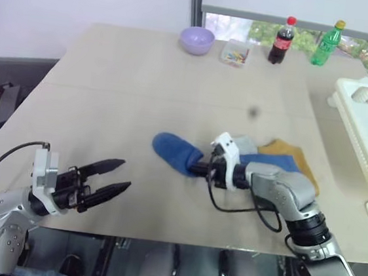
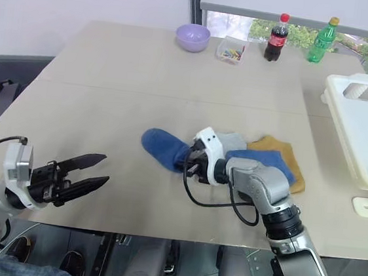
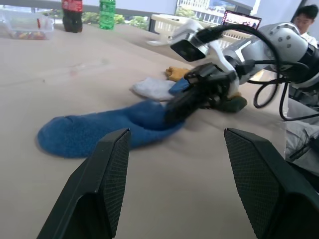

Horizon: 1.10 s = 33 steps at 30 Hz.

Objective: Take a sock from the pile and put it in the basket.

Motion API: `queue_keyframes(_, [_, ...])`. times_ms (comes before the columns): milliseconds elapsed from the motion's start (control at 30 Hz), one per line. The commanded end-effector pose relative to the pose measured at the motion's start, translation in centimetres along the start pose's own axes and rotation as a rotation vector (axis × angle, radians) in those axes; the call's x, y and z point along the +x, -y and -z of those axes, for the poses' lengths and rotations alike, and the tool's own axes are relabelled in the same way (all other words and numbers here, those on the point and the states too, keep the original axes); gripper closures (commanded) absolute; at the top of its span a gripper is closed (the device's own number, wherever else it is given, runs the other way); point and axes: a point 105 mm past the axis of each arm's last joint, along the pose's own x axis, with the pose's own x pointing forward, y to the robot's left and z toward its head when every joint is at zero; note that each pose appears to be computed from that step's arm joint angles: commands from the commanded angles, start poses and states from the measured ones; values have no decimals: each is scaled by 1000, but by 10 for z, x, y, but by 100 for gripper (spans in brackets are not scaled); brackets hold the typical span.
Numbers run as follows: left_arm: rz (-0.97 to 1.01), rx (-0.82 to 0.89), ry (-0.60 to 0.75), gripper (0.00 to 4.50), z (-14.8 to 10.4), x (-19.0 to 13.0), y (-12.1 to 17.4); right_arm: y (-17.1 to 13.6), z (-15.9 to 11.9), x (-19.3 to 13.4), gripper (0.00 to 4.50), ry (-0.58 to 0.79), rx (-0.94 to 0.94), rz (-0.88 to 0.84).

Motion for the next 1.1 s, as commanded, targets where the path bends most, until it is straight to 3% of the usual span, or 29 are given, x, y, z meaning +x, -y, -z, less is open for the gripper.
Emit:
queue_keyframes(33, [-3, 49, 21, 130, -13, -2, 2, -20, -2, 0, 448, -18, -70, -108])
queue_keyframes(233, [-6, 48, 18, 130, -12, -3, 3, -25, 15, -14, 448, -92, -146, -182])
queue_keyframes(533, [13, 44, 11, 130, -11, 0, -1, -5, 14, -11, 448, -37, -138, -30])
queue_keyframes(633, [21, 44, 7, 130, -11, 1, -2, -6, 14, -12, 345, -19, -141, -14])
queue_keyframes(800, [32, 44, 7, 130, -11, 3, -3, -1, 4, -40, 114, 16, -141, 85])
queue_keyframes(1100, [61, 50, 24, 130, -14, 11, -4, 11, -2, -114, 114, 4, -164, 273])
